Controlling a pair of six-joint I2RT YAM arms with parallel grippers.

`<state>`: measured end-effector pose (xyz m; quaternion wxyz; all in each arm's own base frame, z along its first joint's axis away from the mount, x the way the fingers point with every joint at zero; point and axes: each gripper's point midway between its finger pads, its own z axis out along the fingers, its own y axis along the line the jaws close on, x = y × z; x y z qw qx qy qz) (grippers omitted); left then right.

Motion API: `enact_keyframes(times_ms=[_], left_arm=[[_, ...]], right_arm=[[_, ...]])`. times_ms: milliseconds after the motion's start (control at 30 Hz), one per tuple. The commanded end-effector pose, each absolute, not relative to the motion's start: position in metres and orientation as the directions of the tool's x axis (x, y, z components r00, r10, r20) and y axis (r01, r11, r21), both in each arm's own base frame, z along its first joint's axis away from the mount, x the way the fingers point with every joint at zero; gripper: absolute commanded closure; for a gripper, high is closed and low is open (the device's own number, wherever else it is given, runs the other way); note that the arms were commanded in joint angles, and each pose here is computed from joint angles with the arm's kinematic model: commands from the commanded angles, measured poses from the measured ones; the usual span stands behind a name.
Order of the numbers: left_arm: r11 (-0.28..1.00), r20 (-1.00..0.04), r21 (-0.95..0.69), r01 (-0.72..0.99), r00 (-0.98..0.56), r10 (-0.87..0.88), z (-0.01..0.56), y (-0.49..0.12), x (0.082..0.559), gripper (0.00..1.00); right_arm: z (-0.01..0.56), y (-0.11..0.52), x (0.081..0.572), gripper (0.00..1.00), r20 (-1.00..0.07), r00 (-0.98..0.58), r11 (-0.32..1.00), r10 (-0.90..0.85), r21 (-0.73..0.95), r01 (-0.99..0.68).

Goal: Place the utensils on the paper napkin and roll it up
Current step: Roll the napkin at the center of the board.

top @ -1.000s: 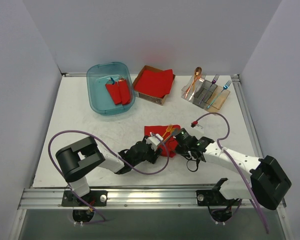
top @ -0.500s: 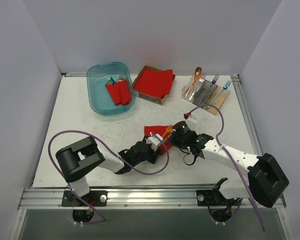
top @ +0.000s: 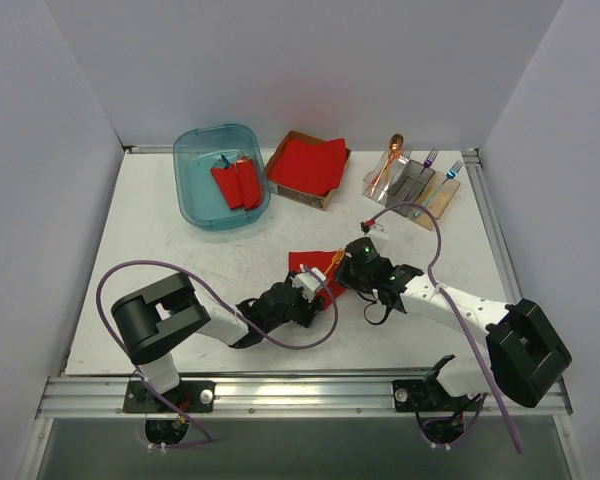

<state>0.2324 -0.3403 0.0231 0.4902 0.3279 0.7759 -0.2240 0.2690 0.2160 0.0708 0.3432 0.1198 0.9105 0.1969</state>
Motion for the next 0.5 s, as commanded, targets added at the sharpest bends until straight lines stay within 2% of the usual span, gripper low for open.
enact_keyframes(times_ms=[0, 467], left_arm=[[0.657, -0.896, -0.049, 0.752, -0.324, 0.304, 0.018, -0.34, 0.221, 0.32], [0.666, -0.905, -0.098, 0.74, -0.344, 0.249, 0.028, -0.34, 0.218, 0.32]], right_arm=[[0.092, 0.226, 0.286, 0.92, -0.617, -0.701, 0.88, 0.357, 0.473, 0.032], [0.094, 0.235, 0.291, 0.91, -0.616, -0.7, 0.859, 0.361, 0.512, -0.008]])
